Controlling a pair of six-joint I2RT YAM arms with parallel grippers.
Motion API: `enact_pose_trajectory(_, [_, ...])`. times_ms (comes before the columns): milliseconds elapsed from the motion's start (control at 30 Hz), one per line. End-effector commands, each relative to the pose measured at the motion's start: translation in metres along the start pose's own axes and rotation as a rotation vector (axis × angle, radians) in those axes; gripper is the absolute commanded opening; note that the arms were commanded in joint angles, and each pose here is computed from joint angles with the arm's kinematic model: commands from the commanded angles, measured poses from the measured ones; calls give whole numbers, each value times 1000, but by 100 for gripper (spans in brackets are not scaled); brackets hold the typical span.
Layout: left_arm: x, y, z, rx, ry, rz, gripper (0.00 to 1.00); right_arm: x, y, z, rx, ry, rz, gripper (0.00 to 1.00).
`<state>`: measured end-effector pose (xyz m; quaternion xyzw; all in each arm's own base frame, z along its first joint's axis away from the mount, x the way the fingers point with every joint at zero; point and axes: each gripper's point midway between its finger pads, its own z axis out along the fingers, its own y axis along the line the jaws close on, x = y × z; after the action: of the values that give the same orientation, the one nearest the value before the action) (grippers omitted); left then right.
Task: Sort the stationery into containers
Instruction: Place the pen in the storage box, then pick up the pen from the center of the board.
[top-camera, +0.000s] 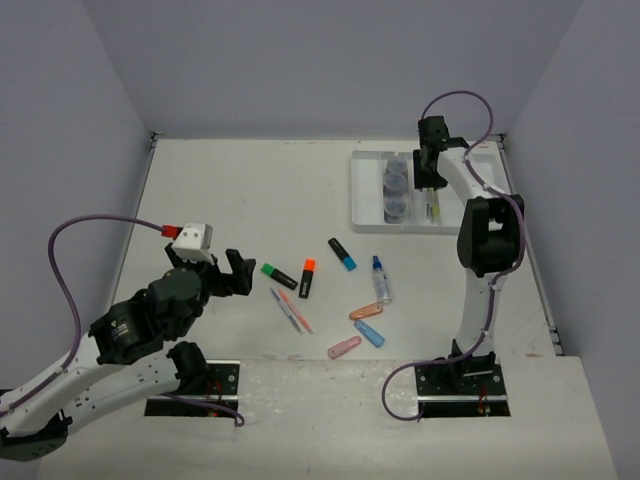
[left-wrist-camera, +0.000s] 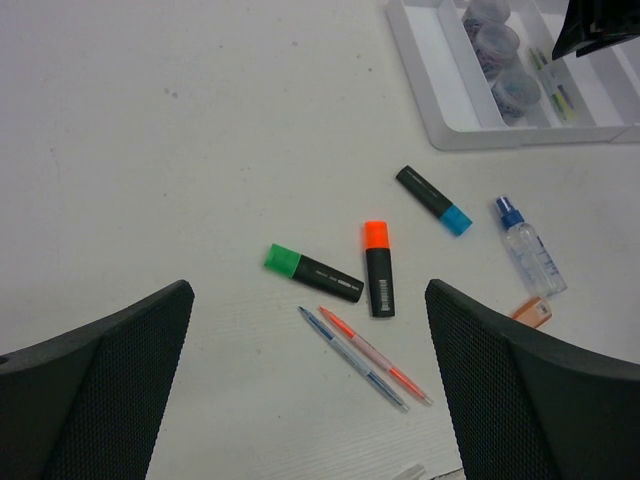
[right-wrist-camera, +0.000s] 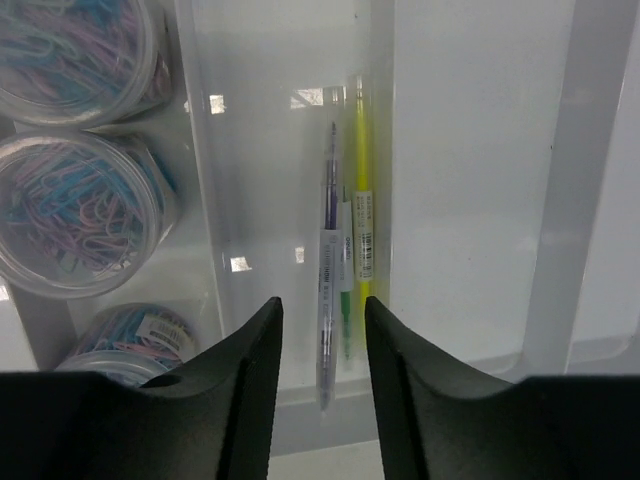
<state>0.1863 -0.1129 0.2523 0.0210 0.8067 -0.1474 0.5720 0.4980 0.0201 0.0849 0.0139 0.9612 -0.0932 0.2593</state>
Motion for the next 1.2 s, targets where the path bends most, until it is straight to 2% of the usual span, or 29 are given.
enact_pose_trajectory(0, [-6,-1,-1,17,-27,10,100,-21,-3,-8,20,-40,1,42])
enact_pose_trajectory(67, [-7,-1,-2,17,-30,8,100,-24,-3,-17,19,-51,10,42])
enact_pose_trajectory(133, [-7,1,-2,8,-32,9,100,-34,2,-59,2,-125,49,42])
enact_pose_trajectory(167, [-6,3,-1,-6,-31,11,100,-30,12,-67,-12,-134,49,42])
enact_pose_trajectory(300, [-8,17,-1,-91,-42,-17,100,-26,50,-152,-113,-295,68,43])
enact_pose_trajectory(400, [-8,27,-2,-149,-50,-37,100,18,111,-209,-276,-380,25,48])
enact_pose_trajectory(533, [-5,36,-1,-212,-43,-41,100,90,171,-224,-404,-318,29,50])
enact_pose_trajectory(667, [-3,45,1,-285,-36,-61,100,160,233,-247,-512,-268,-138,48])
enact_pose_trajectory(733, [-3,50,0,-309,-37,-67,100,179,252,-252,-548,-248,-192,45])
enact_pose_trajectory(800, [-5,54,-2,-326,-46,-78,100,210,281,-255,-621,-194,-287,37])
enact_pose_trajectory(833, [-5,55,-3,-325,-50,-85,100,221,293,-260,-654,-184,-321,35])
enact_pose_trajectory(967, [-8,56,-7,-310,-70,-112,100,251,323,-249,-603,-138,-424,30])
enact_pose_trajectory(1167, [-10,57,-10,-298,-80,-123,100,271,349,-227,-584,-86,-472,28])
